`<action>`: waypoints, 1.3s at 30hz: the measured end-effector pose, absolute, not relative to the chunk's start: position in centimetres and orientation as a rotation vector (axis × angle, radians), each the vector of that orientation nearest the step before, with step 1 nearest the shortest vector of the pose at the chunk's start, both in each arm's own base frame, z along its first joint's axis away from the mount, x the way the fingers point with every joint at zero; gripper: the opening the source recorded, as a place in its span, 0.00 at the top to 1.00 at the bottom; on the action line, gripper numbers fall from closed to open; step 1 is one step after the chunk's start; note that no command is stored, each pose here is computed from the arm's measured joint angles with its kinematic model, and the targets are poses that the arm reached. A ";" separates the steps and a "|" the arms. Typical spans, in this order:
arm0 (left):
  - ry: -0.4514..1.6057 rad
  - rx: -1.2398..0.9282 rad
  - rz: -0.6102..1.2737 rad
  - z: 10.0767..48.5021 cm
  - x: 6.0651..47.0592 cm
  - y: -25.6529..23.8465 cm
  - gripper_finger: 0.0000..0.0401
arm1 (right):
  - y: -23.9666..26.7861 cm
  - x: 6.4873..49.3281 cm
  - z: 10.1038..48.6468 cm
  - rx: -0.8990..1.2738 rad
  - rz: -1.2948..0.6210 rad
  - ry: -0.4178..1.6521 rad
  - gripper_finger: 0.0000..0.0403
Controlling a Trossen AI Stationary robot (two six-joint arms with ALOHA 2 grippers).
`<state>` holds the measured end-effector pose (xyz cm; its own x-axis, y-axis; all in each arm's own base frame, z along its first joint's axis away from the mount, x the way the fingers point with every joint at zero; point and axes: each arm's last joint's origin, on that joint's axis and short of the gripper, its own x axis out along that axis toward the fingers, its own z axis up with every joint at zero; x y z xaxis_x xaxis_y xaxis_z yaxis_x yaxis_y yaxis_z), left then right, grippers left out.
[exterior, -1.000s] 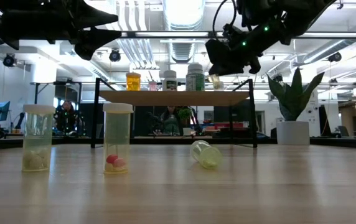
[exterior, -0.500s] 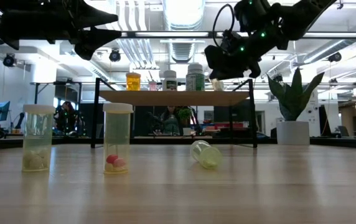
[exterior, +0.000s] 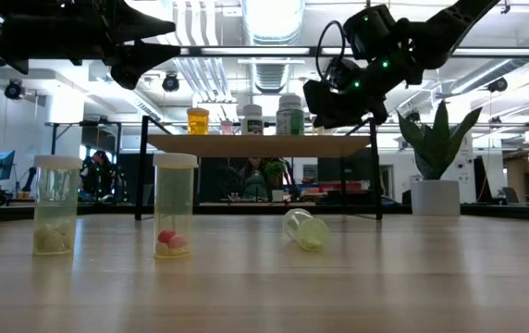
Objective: Pick and place medicine bottles onto shelf by color
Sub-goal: Put the right yellow medicine bottle on the shelf, then put the left yellow medicine bottle on the shelf
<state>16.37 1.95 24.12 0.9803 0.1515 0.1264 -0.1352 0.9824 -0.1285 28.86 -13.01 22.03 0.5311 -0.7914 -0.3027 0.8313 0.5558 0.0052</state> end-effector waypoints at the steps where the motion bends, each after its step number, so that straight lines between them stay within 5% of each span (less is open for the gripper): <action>1: -0.136 -0.120 0.144 24.1 16.4 1.9 0.42 | -13.0 28.9 22.0 0.160 -0.973 0.278 0.70; 15: -0.136 -0.118 0.144 24.1 16.4 1.9 0.42 | -12.9 28.8 22.2 0.158 -0.963 0.284 0.69; 39: -0.135 -0.118 0.141 24.1 16.4 1.9 0.42 | -12.1 28.2 22.9 0.230 -0.884 0.290 0.35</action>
